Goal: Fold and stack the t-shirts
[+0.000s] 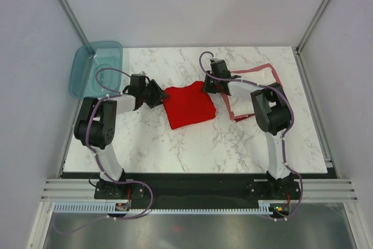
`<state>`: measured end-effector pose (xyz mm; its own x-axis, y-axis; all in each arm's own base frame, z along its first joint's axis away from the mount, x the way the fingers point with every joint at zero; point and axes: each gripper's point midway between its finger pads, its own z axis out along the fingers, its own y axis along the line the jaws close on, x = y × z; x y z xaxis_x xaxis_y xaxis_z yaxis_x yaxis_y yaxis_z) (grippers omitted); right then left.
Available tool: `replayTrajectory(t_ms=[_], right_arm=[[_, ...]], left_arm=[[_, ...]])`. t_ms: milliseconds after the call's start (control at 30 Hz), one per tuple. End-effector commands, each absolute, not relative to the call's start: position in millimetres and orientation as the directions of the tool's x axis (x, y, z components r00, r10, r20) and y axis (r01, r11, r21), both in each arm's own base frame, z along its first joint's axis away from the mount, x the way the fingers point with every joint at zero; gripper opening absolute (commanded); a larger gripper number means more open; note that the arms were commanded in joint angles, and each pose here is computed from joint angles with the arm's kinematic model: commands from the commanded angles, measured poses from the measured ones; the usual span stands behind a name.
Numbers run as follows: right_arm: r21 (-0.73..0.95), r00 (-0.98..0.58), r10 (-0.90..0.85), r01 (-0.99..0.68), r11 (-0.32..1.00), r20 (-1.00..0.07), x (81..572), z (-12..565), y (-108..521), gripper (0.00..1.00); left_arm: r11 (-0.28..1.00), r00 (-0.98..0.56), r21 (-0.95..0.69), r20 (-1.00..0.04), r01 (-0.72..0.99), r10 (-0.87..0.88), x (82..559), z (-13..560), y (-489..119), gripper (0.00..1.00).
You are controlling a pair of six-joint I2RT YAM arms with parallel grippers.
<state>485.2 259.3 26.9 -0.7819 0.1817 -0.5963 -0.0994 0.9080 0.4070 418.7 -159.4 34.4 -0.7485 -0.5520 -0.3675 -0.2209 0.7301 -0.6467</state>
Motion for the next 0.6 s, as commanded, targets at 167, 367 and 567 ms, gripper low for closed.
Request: replayTrajectory(t_ms=[167, 367, 567], right_arm=[[0.420, -0.776, 0.165, -0.139, 0.897, -0.608, 481, 34, 271, 0.15], [0.406, -0.767, 0.132, -0.177, 0.897, -0.627, 477, 39, 280, 0.07], [0.372, -0.729, 0.104, -0.217, 0.902, -0.676, 472, 59, 285, 0.00]], left_arm=[[0.773, -0.777, -0.586, -0.359, -0.244, -0.517, 420, 9, -164, 0.45], [0.788, -0.793, -0.568, -0.356, -0.236, -0.494, 422, 0, -172, 0.28], [0.818, -0.769, -0.538, -0.428, -0.205, -0.475, 426, 17, -170, 0.02]])
